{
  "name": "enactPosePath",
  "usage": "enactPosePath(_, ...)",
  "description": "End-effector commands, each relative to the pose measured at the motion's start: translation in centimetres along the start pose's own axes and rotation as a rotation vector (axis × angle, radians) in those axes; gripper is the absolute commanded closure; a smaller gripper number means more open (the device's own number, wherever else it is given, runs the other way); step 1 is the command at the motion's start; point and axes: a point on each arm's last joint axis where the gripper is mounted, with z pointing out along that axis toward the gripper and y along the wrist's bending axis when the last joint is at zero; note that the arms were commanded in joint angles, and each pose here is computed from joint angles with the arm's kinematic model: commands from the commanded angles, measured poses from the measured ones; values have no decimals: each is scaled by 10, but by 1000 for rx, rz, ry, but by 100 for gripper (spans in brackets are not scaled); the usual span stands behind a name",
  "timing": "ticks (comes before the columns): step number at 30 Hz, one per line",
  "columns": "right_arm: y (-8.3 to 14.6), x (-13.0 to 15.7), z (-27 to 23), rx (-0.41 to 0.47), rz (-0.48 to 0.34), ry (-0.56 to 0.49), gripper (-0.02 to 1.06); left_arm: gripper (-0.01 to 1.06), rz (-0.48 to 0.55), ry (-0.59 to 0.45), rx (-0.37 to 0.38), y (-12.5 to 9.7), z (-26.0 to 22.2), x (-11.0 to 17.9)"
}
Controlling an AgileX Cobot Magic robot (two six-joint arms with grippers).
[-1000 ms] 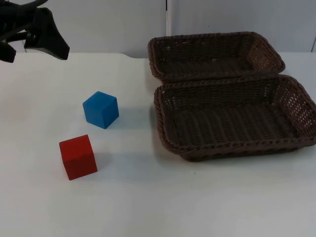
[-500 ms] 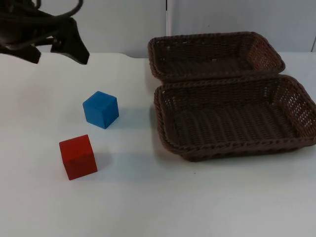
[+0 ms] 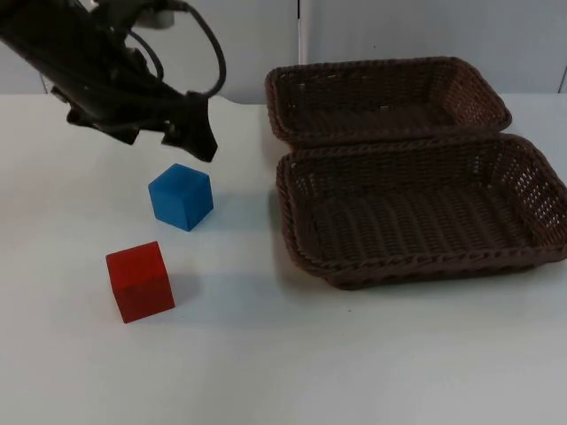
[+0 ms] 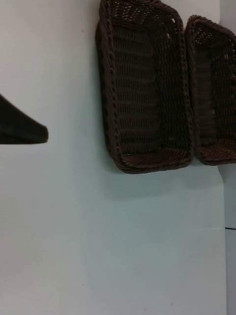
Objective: Pick up one cube with the left hand and place it into the upper basket. Pick up one cube with the right hand and place it into the lower basket.
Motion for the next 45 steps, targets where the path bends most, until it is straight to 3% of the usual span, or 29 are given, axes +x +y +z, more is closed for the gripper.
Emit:
enactPosePath(1, 0, 1, 1, 6, -7, -3, -1, 0, 13, -4, -19, 1, 8, 0)
enactPosePath(20, 0, 1, 1, 6, -7, -3, -1, 0, -58, 75, -19, 9, 70, 30)
enactPosePath(33, 0, 1, 1, 6, -7, -3, -1, 2, -72, 63, -27, 10, 72, 30)
enactPosePath(36, 0, 1, 1, 6, -7, -3, -1, 9, -72, 58, -31, 11, 72, 30)
enactPosePath(37, 0, 1, 1, 6, -7, -3, -1, 17, -72, 58, -31, 11, 72, 30)
enactPosePath(39, 0, 1, 1, 6, -7, -3, -1, 40, -72, 62, -28, 10, 72, 30)
enactPosePath(41, 0, 1, 1, 6, -7, -3, -1, 69, -71, 73, -10, 8, 69, 29)
enactPosePath(42, 0, 1, 1, 6, -7, -3, -1, 69, -71, 73, -10, 8, 69, 29)
enactPosePath(45, 0, 1, 1, 6, -7, -3, -1, 105, -64, 65, 13, 4, 52, 21)
